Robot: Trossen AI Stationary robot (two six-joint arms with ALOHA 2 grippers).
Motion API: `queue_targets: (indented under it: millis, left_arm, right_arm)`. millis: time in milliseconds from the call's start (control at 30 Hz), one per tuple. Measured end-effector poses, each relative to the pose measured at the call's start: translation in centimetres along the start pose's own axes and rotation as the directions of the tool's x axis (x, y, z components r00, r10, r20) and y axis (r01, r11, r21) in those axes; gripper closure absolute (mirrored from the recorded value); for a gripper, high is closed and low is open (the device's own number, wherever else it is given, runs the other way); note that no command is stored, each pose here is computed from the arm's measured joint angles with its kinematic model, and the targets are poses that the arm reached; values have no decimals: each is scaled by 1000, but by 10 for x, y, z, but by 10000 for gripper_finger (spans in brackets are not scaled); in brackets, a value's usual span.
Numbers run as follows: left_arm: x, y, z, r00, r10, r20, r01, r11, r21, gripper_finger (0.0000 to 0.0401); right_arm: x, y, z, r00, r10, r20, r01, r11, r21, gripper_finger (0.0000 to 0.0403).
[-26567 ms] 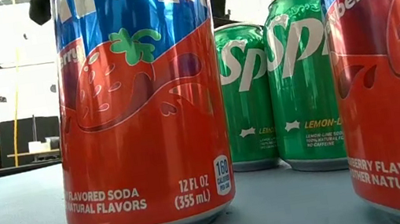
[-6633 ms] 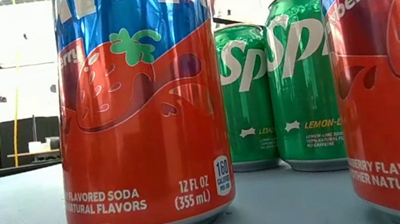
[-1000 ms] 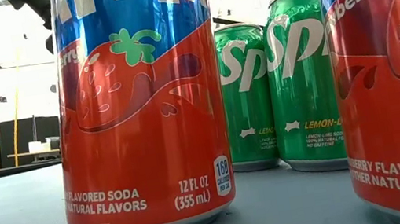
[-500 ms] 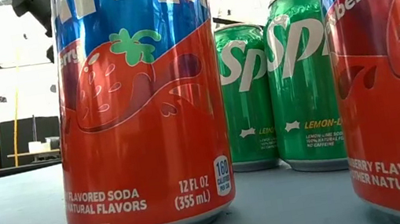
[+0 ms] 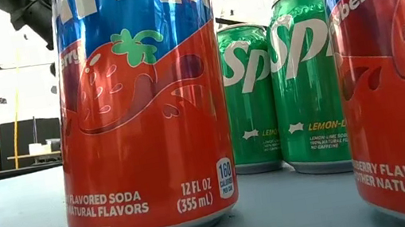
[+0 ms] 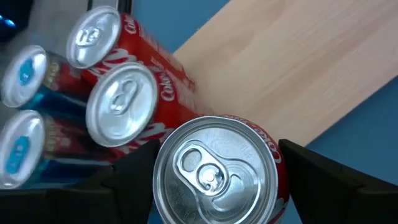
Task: Place canned beverage on shelf
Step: Put the red white soda can on the shelf aligned with the other red white soda cans
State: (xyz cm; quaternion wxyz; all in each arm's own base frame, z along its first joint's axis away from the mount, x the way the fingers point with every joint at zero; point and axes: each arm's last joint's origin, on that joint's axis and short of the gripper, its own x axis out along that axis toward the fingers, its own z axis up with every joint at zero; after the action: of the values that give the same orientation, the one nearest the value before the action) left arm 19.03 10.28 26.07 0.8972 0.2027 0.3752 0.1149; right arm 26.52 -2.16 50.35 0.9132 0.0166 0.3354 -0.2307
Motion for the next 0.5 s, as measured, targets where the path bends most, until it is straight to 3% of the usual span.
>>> queue_targets:
  millis: [500]
  left_arm:
    - [-1,15,-13,999,19,-29,-19,1000,1,110]
  right_arm:
    - [0,0,0,1000,0,0,0,1000,11,104]
